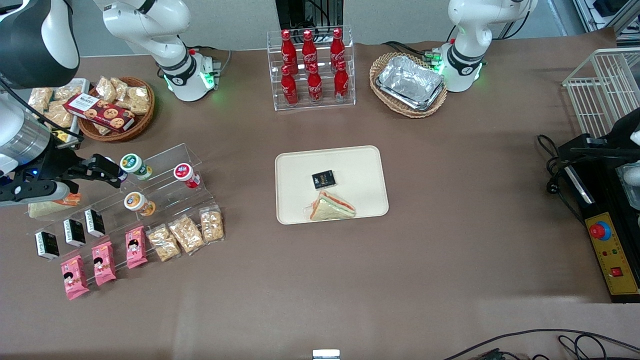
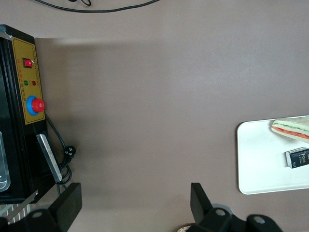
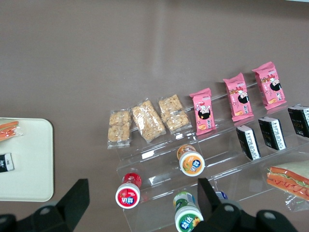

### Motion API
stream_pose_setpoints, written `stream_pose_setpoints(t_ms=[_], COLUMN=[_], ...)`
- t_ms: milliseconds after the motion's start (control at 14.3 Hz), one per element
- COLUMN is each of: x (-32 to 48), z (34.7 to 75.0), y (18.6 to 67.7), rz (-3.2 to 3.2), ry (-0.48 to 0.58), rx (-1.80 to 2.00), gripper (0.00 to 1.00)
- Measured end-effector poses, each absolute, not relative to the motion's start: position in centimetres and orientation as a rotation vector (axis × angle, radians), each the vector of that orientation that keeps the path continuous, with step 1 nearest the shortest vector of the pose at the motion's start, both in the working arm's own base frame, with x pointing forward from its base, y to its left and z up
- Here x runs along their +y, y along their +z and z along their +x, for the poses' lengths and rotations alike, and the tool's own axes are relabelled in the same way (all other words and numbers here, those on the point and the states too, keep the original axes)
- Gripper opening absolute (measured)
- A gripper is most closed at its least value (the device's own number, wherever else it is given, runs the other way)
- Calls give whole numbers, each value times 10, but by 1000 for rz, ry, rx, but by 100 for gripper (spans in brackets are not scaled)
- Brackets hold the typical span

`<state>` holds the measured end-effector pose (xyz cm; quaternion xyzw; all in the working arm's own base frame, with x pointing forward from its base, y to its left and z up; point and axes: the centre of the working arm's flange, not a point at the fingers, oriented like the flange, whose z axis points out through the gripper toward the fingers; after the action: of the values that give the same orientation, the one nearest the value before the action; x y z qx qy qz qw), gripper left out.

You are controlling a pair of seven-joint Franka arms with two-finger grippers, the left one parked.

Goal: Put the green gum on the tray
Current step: 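Move the right gripper over the gum bottles on the acrylic rack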

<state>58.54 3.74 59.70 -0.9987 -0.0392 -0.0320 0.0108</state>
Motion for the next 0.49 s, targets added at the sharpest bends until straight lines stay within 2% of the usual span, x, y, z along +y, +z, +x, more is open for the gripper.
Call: stream_pose_setpoints(t_ms=[488], x=[37], z=[583], y=[595], rz=[-3117], ry=[-61], rx=[-135], gripper=[100])
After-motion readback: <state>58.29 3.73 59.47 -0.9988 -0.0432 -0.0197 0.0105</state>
